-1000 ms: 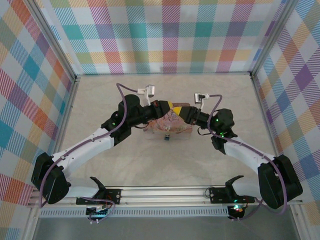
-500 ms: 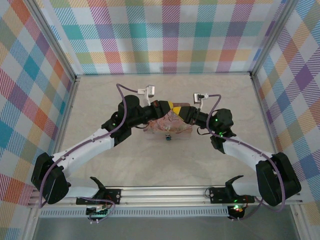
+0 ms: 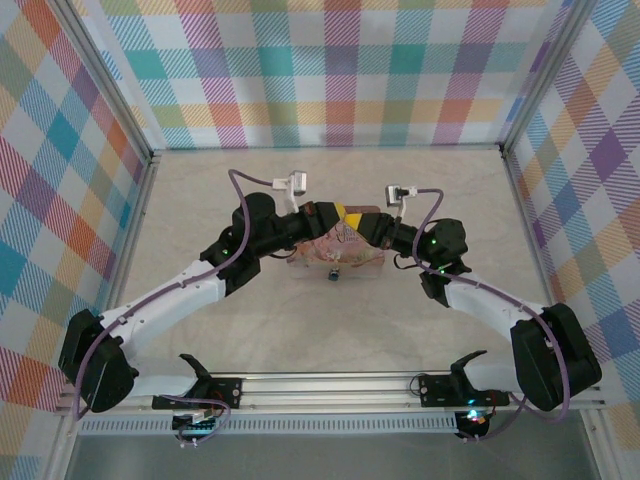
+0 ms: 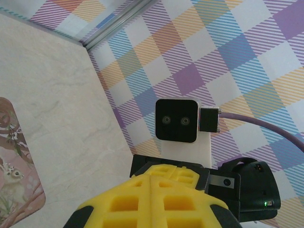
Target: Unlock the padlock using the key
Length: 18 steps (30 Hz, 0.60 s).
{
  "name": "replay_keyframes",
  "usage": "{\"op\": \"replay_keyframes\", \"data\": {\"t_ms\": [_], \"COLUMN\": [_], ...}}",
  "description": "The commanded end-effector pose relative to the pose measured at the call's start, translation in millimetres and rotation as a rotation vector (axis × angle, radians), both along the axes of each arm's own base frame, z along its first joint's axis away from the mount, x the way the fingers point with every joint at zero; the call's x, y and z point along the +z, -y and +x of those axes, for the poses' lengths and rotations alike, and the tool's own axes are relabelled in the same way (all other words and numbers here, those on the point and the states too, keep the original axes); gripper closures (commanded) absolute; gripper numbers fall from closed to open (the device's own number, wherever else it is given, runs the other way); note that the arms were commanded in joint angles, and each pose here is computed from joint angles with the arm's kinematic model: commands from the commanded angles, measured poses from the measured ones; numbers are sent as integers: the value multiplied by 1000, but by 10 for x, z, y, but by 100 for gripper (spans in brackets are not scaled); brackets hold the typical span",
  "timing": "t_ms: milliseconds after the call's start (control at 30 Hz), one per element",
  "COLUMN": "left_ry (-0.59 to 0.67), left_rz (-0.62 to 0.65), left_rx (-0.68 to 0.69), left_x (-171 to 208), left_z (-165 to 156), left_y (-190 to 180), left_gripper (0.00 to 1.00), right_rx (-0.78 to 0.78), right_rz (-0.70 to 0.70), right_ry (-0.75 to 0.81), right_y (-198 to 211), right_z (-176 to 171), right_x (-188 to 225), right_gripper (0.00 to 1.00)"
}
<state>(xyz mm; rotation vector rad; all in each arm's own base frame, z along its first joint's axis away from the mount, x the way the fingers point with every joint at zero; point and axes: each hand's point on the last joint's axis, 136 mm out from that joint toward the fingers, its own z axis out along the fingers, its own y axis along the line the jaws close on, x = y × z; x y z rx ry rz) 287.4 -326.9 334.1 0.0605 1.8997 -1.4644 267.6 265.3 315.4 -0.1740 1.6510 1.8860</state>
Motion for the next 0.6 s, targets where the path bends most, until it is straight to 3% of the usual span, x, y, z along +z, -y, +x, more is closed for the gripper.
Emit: {"op": "replay_keyframes", "data": {"t_ms": [0, 567], "left_ry": [51, 41], "left_rz": [-49, -42], "left_rx": [-5, -43], "left_x": [203, 188], "left_z": [-98, -104], "left_y": [-29, 51], "left_gripper": [100, 100], "right_rx": [-24, -38], "right_rz": [11, -65], "right_ry": [56, 79], "right_y": [47, 68], "right_z": [-21, -84], "right_x": [92, 58], "right_gripper": [100, 100]}}
